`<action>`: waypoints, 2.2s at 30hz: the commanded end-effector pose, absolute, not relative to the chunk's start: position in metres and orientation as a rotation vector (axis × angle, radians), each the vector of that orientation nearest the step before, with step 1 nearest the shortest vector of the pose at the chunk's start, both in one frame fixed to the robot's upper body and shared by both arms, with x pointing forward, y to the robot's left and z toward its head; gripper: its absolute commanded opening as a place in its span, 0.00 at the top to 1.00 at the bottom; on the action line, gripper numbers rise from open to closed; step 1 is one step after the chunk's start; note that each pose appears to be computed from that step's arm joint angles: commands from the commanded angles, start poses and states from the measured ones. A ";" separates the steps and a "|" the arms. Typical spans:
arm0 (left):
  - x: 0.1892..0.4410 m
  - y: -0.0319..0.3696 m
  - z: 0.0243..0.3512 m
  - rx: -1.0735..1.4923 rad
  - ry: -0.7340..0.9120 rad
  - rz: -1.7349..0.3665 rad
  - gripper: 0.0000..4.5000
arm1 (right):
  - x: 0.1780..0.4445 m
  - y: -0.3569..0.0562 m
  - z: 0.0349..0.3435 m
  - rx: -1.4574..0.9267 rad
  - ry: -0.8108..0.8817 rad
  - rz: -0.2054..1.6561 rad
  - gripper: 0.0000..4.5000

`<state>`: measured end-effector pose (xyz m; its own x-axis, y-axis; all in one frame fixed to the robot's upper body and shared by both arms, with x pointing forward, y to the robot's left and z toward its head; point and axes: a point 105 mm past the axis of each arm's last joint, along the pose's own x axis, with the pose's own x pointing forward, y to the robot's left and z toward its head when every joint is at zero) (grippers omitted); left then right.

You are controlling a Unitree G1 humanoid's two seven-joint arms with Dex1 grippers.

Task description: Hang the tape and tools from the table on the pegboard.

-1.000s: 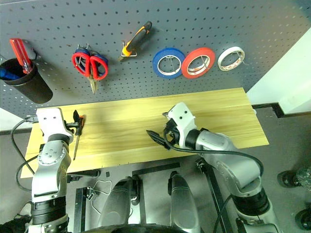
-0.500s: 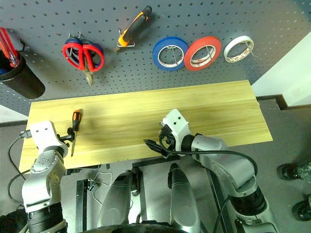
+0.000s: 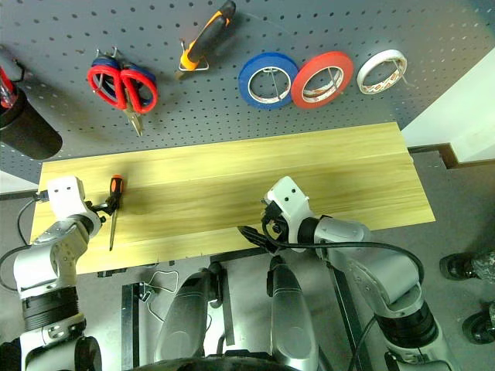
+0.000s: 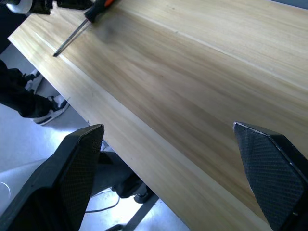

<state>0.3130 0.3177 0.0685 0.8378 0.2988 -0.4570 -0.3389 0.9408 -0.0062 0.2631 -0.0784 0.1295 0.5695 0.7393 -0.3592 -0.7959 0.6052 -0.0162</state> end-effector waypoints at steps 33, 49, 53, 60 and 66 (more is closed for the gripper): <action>0.315 0.289 0.052 -0.133 0.617 0.097 0.89 | 0.255 -0.082 0.135 -0.192 0.320 0.905 0.00; 0.249 0.208 0.135 0.178 0.094 -0.127 0.89 | 0.278 -0.087 0.137 -0.196 0.243 0.819 0.00; 0.242 0.179 0.159 0.338 -0.083 -0.210 0.89 | 0.287 -0.089 0.139 -0.195 0.210 0.800 0.00; 0.252 0.155 0.228 0.571 -0.504 -0.196 0.89 | 0.278 -0.078 0.169 -0.070 0.053 0.943 0.00; 0.252 0.175 0.259 0.651 -0.711 -0.021 0.89 | 0.238 -0.075 0.201 -0.004 -0.099 1.155 0.00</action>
<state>0.2617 0.1713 0.2417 0.8232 -0.2456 0.5118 -0.1105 0.8150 0.5688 0.2529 -0.0763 0.1850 0.4551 0.8903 0.0148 -0.8904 0.4551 -0.0008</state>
